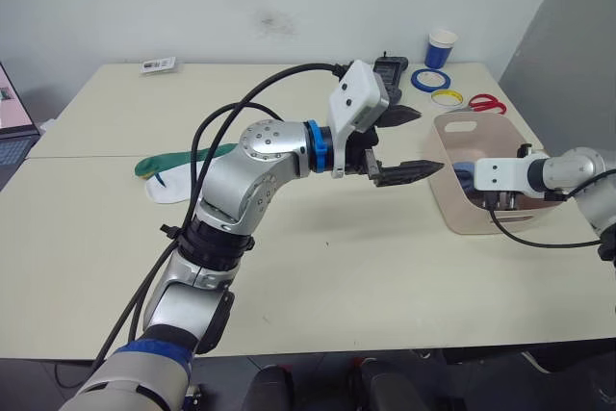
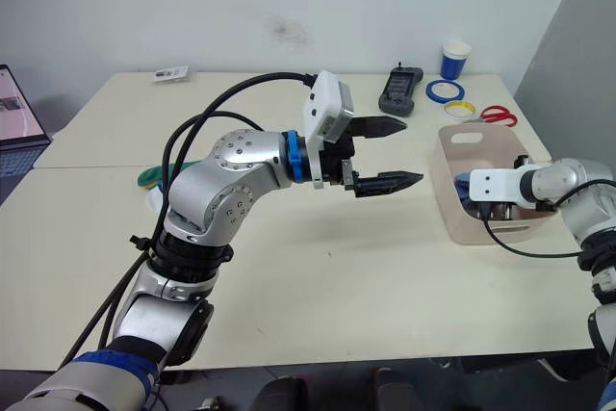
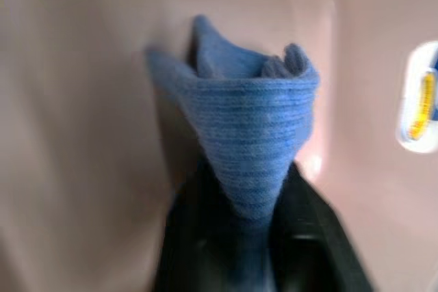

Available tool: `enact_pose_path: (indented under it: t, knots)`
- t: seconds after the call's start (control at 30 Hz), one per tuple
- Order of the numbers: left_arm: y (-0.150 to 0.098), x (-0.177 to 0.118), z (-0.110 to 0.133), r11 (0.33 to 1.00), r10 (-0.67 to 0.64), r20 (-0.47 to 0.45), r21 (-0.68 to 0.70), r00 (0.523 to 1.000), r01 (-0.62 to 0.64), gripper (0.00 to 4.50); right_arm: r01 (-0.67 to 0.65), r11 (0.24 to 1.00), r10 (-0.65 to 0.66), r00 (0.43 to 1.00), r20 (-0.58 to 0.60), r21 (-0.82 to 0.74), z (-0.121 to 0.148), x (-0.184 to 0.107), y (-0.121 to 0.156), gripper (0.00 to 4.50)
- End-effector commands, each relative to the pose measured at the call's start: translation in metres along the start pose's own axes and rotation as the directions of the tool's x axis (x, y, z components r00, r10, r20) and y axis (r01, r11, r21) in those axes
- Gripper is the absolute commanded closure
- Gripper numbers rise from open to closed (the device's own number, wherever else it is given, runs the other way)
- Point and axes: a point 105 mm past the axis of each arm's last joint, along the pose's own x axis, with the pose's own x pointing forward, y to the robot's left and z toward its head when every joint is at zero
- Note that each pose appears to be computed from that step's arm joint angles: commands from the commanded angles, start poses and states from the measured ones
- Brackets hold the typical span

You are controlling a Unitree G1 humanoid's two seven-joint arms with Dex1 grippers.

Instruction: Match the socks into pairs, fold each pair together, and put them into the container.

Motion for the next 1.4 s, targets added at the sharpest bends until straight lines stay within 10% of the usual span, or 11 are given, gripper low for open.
enact_pose_path:
  t: [0.03,0.23,0.57,0.83,1.07,1.4]
  knots:
    - [0.000,0.001,0.007,0.999,-0.004,0.008,0.042,1.000,0.003,0.00,0.018,0.999,-0.019,1.000,0.025,0.029,0.003,-0.020,-0.019,2.13]
    - [0.003,-0.001,0.004,0.999,0.010,0.004,0.047,1.000,-0.010,0.00,-0.003,0.999,0.001,0.999,0.035,0.043,0.011,-0.044,-0.041,0.03]
    - [0.019,-0.036,-0.016,0.993,0.113,-0.062,0.026,0.992,-0.112,0.00,-0.030,0.979,-0.008,0.983,0.183,0.202,0.036,-0.117,-0.086,0.03]
    - [0.027,-0.100,-0.045,0.941,0.332,-0.117,-0.025,0.936,-0.337,0.00,0.054,0.911,-0.272,0.824,0.496,0.409,0.115,-0.078,-0.086,0.03]
    - [0.015,-0.174,-0.087,0.730,0.667,-0.157,-0.055,0.728,-0.681,0.00,0.034,0.784,-0.486,0.655,0.578,0.620,0.196,-0.028,-0.011,0.03]
    - [-0.053,-0.252,-0.148,0.378,0.873,-0.316,-0.045,0.372,-0.925,0.00,0.060,0.535,-0.602,0.727,0.330,0.843,0.175,0.009,0.085,0.03]
